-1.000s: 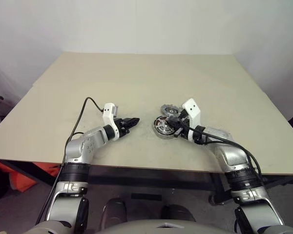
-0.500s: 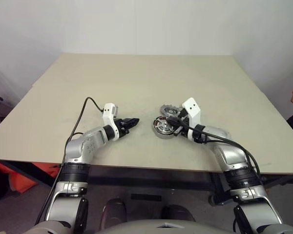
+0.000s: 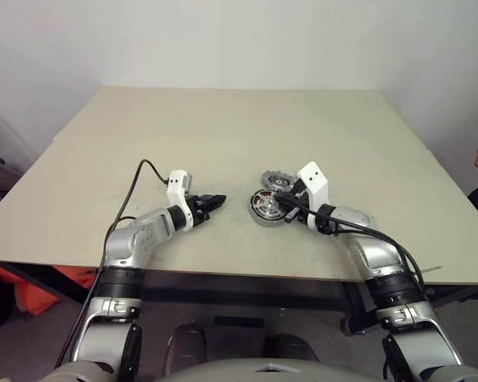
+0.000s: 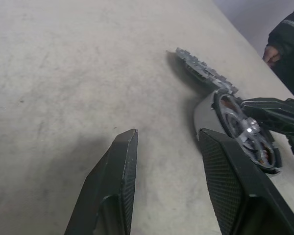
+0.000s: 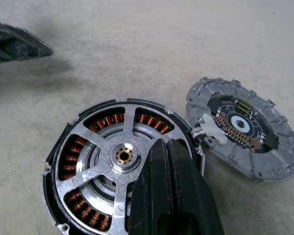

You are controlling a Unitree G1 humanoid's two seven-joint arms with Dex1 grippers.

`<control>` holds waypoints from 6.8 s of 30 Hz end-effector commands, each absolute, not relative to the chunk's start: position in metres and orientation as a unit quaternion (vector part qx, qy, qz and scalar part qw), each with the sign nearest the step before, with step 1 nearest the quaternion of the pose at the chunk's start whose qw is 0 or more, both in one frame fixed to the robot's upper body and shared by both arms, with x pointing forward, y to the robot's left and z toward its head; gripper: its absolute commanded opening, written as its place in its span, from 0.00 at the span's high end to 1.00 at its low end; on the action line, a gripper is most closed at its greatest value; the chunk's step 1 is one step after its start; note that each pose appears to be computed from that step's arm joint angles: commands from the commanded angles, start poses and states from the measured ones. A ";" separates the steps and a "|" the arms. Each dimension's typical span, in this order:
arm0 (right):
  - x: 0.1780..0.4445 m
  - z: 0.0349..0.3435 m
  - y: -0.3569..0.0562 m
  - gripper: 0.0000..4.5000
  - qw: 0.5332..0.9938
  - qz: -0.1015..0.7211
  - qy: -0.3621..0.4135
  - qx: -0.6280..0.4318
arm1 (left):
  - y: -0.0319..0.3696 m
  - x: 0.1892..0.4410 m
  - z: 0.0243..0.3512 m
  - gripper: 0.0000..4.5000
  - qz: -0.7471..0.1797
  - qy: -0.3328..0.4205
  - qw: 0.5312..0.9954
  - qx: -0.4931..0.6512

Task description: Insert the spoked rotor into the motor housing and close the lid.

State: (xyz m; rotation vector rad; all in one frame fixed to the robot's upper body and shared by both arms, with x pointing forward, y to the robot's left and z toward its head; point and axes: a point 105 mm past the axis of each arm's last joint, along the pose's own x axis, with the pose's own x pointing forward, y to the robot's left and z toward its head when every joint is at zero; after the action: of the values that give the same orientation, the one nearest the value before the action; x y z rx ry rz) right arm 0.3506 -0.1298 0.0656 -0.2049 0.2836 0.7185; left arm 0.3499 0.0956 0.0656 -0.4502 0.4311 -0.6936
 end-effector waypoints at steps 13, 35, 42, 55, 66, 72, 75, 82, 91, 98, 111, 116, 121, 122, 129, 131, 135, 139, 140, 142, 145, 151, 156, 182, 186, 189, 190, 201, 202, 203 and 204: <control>0.333 0.113 -0.105 0.99 0.899 0.426 0.058 -0.083 | 0.093 0.350 0.072 0.54 -0.341 0.191 0.897 -0.205; 0.357 0.111 -0.109 0.99 0.915 0.389 0.066 -0.077 | 0.093 0.348 0.068 0.54 -0.337 0.192 0.899 -0.205; 0.368 0.098 -0.108 0.99 0.914 0.385 0.086 -0.095 | 0.095 0.349 0.071 0.54 -0.337 0.189 0.900 -0.201; 0.368 0.104 -0.113 0.99 0.915 0.380 0.057 -0.124 | 0.098 0.351 0.070 0.54 -0.333 0.186 0.904 -0.195; 0.354 0.132 -0.142 0.99 0.780 0.463 0.058 -0.418 | 0.078 0.343 0.074 0.54 -0.394 0.163 0.901 -0.082; 0.345 0.125 -0.168 0.99 0.681 0.518 0.110 -0.505 | 0.068 0.340 0.085 0.54 -0.462 0.117 0.878 0.053; 0.351 0.126 -0.168 0.99 0.657 0.524 0.110 -0.530 | 0.064 0.339 0.092 0.54 -0.488 0.089 0.864 0.090; 0.354 0.120 -0.155 0.99 0.616 0.556 0.103 -0.549 | 0.057 0.340 0.100 0.54 -0.521 0.055 0.845 0.112; 0.358 0.115 -0.152 0.50 0.578 0.558 0.091 -0.589 | 0.055 0.337 0.096 0.54 -0.524 0.065 0.842 0.106; 0.357 0.115 -0.141 0.50 0.530 0.581 0.076 -0.613 | 0.058 0.339 0.093 0.54 -0.517 0.071 0.846 0.107; 0.348 0.103 -0.135 0.50 0.464 0.621 0.075 -0.628 | 0.060 0.340 0.091 0.54 -0.497 0.069 0.858 0.106; 0.347 0.094 -0.135 0.50 0.454 0.628 0.085 -0.626 | 0.062 0.341 0.090 0.54 -0.492 0.069 0.861 0.106; 0.350 0.089 -0.134 0.50 0.447 0.631 0.091 -0.628 | 0.062 0.341 0.090 0.54 -0.489 0.069 0.863 0.107; 0.351 0.089 -0.134 0.50 0.444 0.630 0.091 -0.630 | 0.063 0.342 0.090 0.54 -0.488 0.068 0.863 0.108; 0.353 0.094 -0.129 0.95 0.430 0.634 0.077 -0.638 | 0.064 0.343 0.090 0.54 -0.483 0.068 0.866 0.109; 0.356 0.097 -0.127 1.00 0.436 0.630 0.070 -0.639 | 0.064 0.344 0.090 0.54 -0.481 0.068 0.867 0.109; 0.363 0.102 -0.128 1.00 0.446 0.615 0.062 -0.648 | 0.063 0.344 0.090 0.54 -0.478 0.068 0.869 0.107; 0.370 0.112 -0.130 1.00 0.479 0.596 0.051 -0.643 | 0.062 0.344 0.088 0.54 -0.476 0.068 0.870 0.105; 0.373 0.116 -0.130 1.00 0.501 0.590 0.050 -0.631 | 0.061 0.344 0.088 0.54 -0.476 0.068 0.871 0.105; 0.376 0.124 -0.129 1.00 0.540 0.584 0.054 -0.603 | 0.060 0.343 0.087 0.54 -0.475 0.068 0.871 0.104; 0.378 0.143 -0.130 1.00 0.612 0.579 0.082 -0.532 | 0.060 0.342 0.084 0.54 -0.471 0.070 0.874 0.101; 0.367 0.163 -0.124 1.00 0.649 0.595 0.113 -0.460 | 0.066 0.342 0.082 0.54 -0.458 0.071 0.881 0.094; 0.357 0.158 -0.111 1.00 0.627 0.606 0.092 -0.482 | 0.078 0.343 0.080 0.54 -0.442 0.076 0.889 0.094; 0.372 0.127 -0.116 0.00 0.554 0.578 0.053 -0.596 | 0.084 0.341 0.080 0.54 -0.430 0.079 0.894 0.096; 0.373 0.126 -0.116 0.00 0.556 0.577 0.053 -0.596 | 0.083 0.342 0.081 0.54 -0.430 0.079 0.894 0.096; 0.373 0.127 -0.116 0.00 0.562 0.575 0.053 -0.593 | 0.083 0.342 0.081 0.54 -0.430 0.079 0.894 0.096; 0.373 0.127 -0.115 0.00 0.564 0.574 0.052 -0.591 | 0.083 0.342 0.081 0.54 -0.430 0.080 0.894 0.095; 0.369 0.126 -0.111 0.00 0.592 0.568 0.049 -0.570 | 0.085 0.343 0.081 0.54 -0.427 0.081 0.896 0.095; 0.369 0.127 -0.111 0.00 0.595 0.567 0.048 -0.568 | 0.086 0.343 0.081 0.54 -0.426 0.081 0.896 0.095; 0.368 0.127 -0.111 0.00 0.598 0.566 0.047 -0.566 | 0.086 0.343 0.081 0.54 -0.426 0.082 0.896 0.096; 0.368 0.127 -0.111 0.00 0.600 0.565 0.046 -0.564 | 0.086 0.343 0.081 0.54 -0.426 0.082 0.896 0.096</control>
State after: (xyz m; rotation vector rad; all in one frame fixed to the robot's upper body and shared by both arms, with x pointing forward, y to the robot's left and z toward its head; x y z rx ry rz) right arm 0.3646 -0.1150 0.1068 -1.3227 0.1908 1.3562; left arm 0.3388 0.0853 0.0643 0.1870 0.2276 -0.8864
